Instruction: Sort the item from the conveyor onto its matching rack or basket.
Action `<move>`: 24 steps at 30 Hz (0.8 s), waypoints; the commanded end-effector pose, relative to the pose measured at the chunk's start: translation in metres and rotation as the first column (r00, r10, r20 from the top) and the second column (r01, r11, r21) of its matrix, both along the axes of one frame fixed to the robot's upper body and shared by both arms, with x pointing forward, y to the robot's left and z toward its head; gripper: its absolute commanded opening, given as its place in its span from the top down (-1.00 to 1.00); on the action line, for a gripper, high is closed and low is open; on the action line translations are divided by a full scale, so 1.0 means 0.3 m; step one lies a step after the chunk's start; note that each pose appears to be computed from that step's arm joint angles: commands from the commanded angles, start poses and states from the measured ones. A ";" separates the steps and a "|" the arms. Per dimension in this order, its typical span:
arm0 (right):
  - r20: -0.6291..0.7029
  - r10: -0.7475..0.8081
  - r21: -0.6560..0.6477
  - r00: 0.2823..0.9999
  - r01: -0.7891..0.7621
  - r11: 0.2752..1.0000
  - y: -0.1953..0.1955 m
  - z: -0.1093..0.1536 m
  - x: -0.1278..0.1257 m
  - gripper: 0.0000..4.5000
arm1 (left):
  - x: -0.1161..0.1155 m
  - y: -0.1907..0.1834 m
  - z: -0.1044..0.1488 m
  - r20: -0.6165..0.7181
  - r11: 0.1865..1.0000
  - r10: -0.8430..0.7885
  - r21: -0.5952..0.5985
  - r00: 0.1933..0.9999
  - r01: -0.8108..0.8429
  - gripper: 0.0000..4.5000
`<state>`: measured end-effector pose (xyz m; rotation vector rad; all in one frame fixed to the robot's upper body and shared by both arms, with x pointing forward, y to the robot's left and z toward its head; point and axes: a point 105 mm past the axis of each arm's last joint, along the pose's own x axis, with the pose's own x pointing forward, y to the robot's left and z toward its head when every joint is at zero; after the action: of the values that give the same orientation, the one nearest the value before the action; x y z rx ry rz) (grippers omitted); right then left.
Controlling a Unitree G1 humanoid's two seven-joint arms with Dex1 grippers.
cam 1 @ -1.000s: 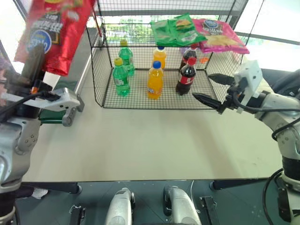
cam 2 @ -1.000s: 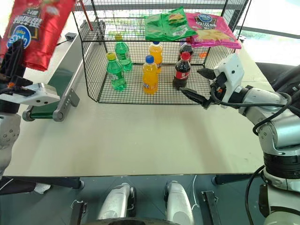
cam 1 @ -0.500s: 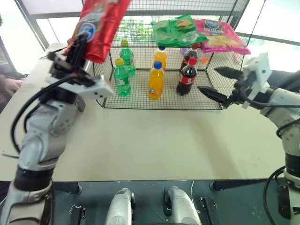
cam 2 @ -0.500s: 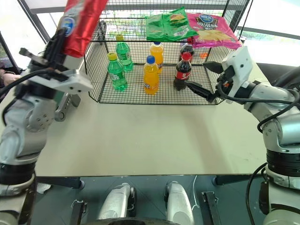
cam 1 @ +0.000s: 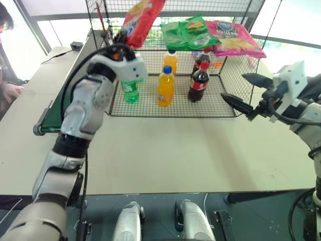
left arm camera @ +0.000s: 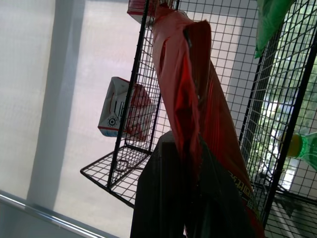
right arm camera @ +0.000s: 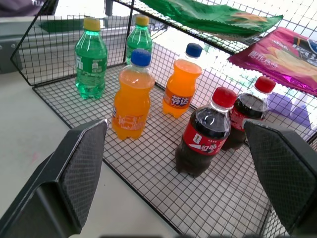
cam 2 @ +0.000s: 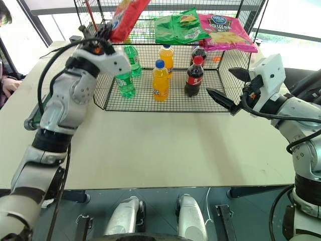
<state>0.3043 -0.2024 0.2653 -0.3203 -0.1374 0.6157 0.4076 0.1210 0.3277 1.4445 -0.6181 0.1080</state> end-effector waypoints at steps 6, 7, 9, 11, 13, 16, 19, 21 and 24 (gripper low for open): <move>0.081 -0.023 -0.008 0.996 0.024 1.000 -0.018 0.076 -0.041 -1.00 | 0.124 -0.030 0.063 -0.055 0.988 0.147 0.063 0.988 -0.143 0.99; 0.083 -0.025 -0.009 0.996 0.026 1.000 -0.019 0.079 -0.043 -1.00 | 0.136 -0.035 0.043 -0.094 0.987 0.148 0.074 0.985 -0.141 0.99; 0.085 -0.029 -0.009 0.996 0.029 1.000 -0.020 0.081 -0.045 -1.00 | 0.145 -0.043 0.032 -0.110 0.985 0.155 0.088 0.982 -0.145 0.99; 0.084 -0.029 -0.008 0.996 0.030 1.000 -0.018 0.080 -0.046 -1.00 | 0.147 -0.049 0.038 -0.106 0.985 0.156 0.087 0.982 -0.147 0.87; 0.084 -0.029 -0.007 0.996 0.030 1.000 -0.016 0.079 -0.047 -1.00 | 0.148 -0.058 0.037 -0.118 0.987 0.148 0.085 0.982 -0.139 0.60; 0.083 -0.030 -0.004 0.996 0.031 1.000 -0.016 0.078 -0.047 -1.00 | 0.141 -0.067 0.040 -0.112 0.990 0.131 0.074 0.985 -0.123 -0.04; 0.080 -0.029 -0.003 0.996 0.029 1.000 -0.014 0.076 -0.043 -1.00 | 0.128 -0.081 0.038 -0.136 0.995 0.090 0.052 0.987 -0.083 -0.69; 0.077 -0.025 -0.002 0.997 0.026 1.000 -0.011 0.074 -0.041 -1.00 | 0.103 -0.100 0.044 -0.143 1.000 0.027 0.017 0.989 -0.025 -0.98; 0.072 -0.022 0.001 0.997 0.022 1.000 -0.007 0.069 -0.038 -1.00 | 0.050 -0.124 0.058 -0.150 0.996 -0.081 -0.055 0.985 0.073 -0.98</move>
<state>0.2975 -0.2081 0.2746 -0.3194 -0.1552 0.5794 0.4367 0.0885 0.3261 1.4297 -0.4664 -0.0351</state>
